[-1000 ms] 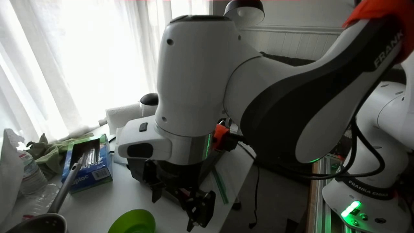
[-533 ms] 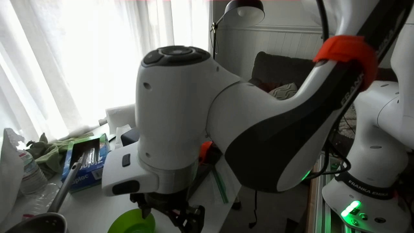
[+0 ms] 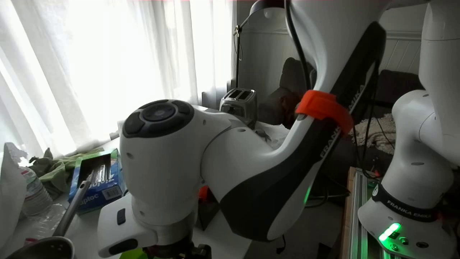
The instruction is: Put the green bowl inside the red bowl and yellow cup in the green bowl and then lift them and put the on the microwave
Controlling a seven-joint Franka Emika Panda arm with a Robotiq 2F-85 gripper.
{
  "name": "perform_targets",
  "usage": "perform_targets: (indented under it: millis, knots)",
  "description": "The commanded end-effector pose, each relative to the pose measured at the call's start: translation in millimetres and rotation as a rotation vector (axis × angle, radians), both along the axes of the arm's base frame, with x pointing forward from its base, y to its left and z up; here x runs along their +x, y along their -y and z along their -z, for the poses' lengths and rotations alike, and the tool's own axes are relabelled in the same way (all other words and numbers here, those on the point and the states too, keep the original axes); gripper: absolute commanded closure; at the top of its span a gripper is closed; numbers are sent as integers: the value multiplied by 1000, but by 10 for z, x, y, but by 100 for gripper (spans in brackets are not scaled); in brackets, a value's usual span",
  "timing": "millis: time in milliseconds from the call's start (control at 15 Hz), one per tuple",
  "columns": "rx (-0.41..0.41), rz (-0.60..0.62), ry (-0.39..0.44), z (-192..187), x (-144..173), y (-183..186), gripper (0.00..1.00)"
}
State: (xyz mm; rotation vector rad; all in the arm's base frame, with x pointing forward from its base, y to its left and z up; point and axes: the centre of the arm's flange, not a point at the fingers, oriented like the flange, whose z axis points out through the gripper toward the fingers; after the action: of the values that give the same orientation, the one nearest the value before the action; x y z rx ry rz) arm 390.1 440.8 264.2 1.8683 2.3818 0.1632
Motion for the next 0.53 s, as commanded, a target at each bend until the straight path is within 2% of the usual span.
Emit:
perform_targets:
  millis: [0, 467]
  knots:
    - [-43, -23, 17, 172, 146, -141, 0]
    - [-81, 3, 20, 404, 371, -18, 0]
